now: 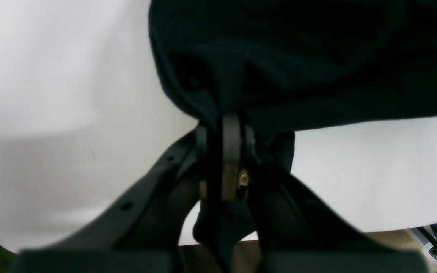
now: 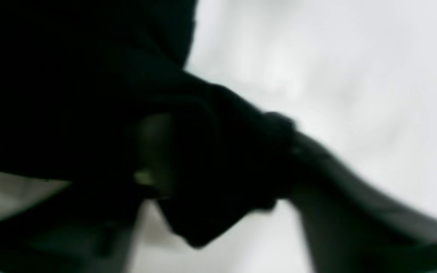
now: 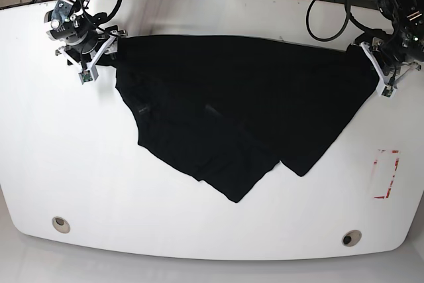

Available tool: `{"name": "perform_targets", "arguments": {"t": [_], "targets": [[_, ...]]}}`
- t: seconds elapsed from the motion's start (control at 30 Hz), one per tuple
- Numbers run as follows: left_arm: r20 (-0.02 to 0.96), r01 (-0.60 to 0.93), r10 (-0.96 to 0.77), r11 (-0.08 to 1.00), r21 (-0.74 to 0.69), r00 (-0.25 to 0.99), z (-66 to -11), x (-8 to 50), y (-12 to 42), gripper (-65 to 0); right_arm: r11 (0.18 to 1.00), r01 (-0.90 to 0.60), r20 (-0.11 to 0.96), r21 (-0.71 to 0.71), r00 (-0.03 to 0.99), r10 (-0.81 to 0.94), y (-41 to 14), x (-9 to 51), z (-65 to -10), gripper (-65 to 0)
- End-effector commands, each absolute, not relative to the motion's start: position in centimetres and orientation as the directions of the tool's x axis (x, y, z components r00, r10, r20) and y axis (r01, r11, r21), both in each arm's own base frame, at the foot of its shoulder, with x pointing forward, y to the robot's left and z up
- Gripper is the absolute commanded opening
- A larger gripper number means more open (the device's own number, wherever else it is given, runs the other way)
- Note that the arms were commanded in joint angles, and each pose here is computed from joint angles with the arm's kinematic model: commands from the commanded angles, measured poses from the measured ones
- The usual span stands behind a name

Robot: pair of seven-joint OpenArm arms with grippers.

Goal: Layout the t-shirt on the table in an organized manner, then fold the t-shirt properly
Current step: 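Hold the t-shirt edge taut between both grippers, then release with the left gripper and grasp the t-shirt's hanging corner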

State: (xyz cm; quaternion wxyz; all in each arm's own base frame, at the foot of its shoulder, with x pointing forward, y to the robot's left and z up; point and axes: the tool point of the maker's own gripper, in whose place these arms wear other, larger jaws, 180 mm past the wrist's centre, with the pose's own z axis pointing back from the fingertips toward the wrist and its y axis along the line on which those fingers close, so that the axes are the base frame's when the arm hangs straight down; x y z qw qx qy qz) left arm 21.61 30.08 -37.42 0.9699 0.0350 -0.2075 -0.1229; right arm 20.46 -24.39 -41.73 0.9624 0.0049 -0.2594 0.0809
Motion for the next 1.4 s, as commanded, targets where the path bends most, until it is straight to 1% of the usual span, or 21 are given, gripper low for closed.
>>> {"name": "perform_targets", "arguments": {"t": [0.0,0.1,0.13,0.4,0.43,0.53,0.67,0.73,0.77,0.8,0.87,0.93,1.17,1.37], "targets": [[0.420,0.227,-0.269,0.963,0.147,0.867,-36.3,22.4,30.6,-65.0,0.986,-0.158,0.505,-0.060,0.847,0.167,-25.1,20.8,-41.2,-49.8],[0.420,0.227,-0.269,0.963,0.147,0.867,-36.3,22.4,30.6,-65.0,0.985,-0.159,0.506,-0.060,0.846,0.168,-25.0,20.9,-41.2,-63.1],[0.421,0.227,-0.269,0.963,0.148,0.866,-36.3,22.4,30.6,-65.0,0.985,-0.159,0.506,-0.060,0.846,0.168,-25.0,20.9,-41.2,-64.7],[0.426,0.229,-0.273,0.962,0.151,0.863,-35.9,23.1,30.5,-65.0,0.985,-0.162,0.510,-0.064,0.843,0.171,-25.0,21.0,-41.0,-64.2],[0.419,0.233,-0.276,0.961,0.152,0.865,-35.9,23.2,30.4,-63.5,0.985,-0.162,0.510,-0.064,0.843,0.171,-25.0,21.0,-41.0,-64.2],[0.396,0.237,-0.282,0.958,0.158,0.874,-35.6,23.5,30.4,-52.2,0.985,-0.162,0.510,-0.064,0.843,0.171,-25.0,21.0,-41.0,-64.2],[0.398,0.231,-0.279,0.959,0.166,0.874,-35.1,24.1,30.6,-33.1,0.984,-0.163,0.512,-0.064,0.841,0.173,-25.0,21.1,-40.9,-64.2],[0.412,0.227,-0.278,0.959,0.169,0.868,-34.7,24.6,30.7,-25.1,0.984,-0.164,0.514,-0.063,0.840,0.173,-24.9,21.2,-40.9,-64.2],[0.419,0.226,-0.279,0.959,0.172,0.864,-34.4,24.9,30.6,-21.5,0.984,-0.164,0.514,-0.063,0.840,0.173,-24.9,21.2,-40.9,-64.2],[0.421,0.230,-0.283,0.958,0.173,0.862,-34.4,25.1,30.5,-20.0,0.984,-0.164,0.515,-0.063,0.839,0.173,-24.9,21.2,-40.9,-64.2],[0.422,0.232,-0.284,0.957,0.172,0.861,-34.4,25.1,30.5,-18.3,0.984,-0.164,0.516,-0.063,0.839,0.173,-24.9,21.3,-40.9,-64.2],[0.428,0.234,-0.286,0.957,0.171,0.857,-34.2,25.3,30.3,-18.6,0.984,-0.164,0.516,-0.063,0.839,0.173,-24.9,21.3,-40.9,-64.2],[0.552,0.267,-0.272,0.959,0.091,0.788,-32.2,27.9,28.2,-18.5,0.984,-0.164,0.518,-0.064,0.838,0.173,-24.9,21.3,-40.8,-64.2],[0.642,0.256,-0.256,0.962,0.096,0.722,-29.2,31.6,27.9,-18.5,0.984,-0.164,0.518,-0.064,0.838,0.173,-24.9,21.3,-40.8,-64.2]]}}
